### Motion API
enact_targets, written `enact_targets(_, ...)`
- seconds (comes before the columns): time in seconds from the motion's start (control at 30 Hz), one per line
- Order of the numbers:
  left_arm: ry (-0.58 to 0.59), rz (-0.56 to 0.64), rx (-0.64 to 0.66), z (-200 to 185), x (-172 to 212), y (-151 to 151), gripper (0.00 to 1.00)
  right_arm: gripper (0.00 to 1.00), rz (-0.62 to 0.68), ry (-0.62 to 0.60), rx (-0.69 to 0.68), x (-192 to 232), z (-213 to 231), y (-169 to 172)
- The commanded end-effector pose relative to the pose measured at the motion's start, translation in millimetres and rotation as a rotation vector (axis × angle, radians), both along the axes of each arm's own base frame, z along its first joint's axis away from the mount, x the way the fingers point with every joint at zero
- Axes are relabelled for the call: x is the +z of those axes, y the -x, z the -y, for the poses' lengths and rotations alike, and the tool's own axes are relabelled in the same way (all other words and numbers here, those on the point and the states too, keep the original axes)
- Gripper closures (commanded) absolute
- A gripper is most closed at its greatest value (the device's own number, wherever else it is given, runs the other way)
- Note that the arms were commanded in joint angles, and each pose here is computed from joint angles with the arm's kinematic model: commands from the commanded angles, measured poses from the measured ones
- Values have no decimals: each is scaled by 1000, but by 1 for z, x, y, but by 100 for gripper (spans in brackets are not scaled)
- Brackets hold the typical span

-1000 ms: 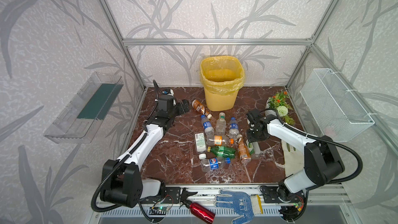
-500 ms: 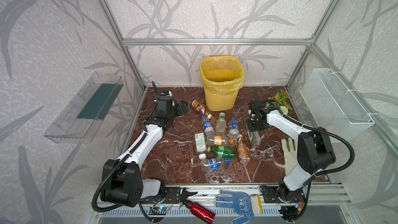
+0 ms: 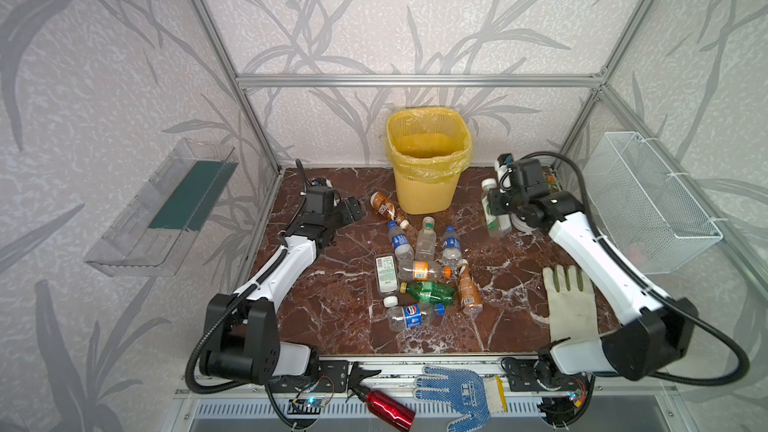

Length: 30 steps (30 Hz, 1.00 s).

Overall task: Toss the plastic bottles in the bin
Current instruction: 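Lift the clear bottle over the yellow bin and open the right gripper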

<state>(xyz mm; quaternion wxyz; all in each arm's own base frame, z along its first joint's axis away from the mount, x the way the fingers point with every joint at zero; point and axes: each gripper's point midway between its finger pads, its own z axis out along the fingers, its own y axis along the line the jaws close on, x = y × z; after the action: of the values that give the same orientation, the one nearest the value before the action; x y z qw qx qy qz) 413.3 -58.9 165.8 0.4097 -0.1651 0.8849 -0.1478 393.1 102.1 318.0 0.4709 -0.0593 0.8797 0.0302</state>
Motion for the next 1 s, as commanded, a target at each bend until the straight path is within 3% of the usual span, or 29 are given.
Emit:
enact_targets(0.0, 14, -51, 9, -1, -7, -3, 1, 69, 350, -29, -24, 128, 17, 6)
enact_targets(0.1, 21, -62, 9, 0, -11, -7, 1, 68, 520, -77, -12, 193, 17, 16)
enact_targets(0.2, 34, -68, 5, 3, -12, -11, 1, 68, 611, -142, 8, 223, 9, 8)
enact_targets(0.3, 61, -74, -3, 7, -13, -15, 1, 68, 585, -230, 68, 217, -15, -24)
enact_targets(0.4, 88, -92, -7, 12, -18, -17, 1, 68, 462, -316, 194, 182, -64, -74)
enact_targets(0.47, 104, -108, -11, 14, -24, -17, 1, 60, 336, -318, 302, 150, -106, -105)
enact_targets(0.53, 114, -130, -15, 16, -29, -16, 2, 46, 241, -296, 328, 135, -124, -126)
enact_targets(0.6, 115, -150, -22, 17, -33, -14, 2, 26, 270, -312, 294, 151, -119, -130)
enact_targets(0.7, 115, -169, -30, 18, -37, -10, 2, 11, 374, -338, 268, 186, -109, -122)
enact_targets(0.83, 127, -176, -32, 20, -38, -8, 2, 8, 459, -309, 255, 213, -105, -103)
enact_targets(0.97, 155, -164, -21, 21, -37, -10, 2, 5, 534, -334, 249, 214, -95, -82)
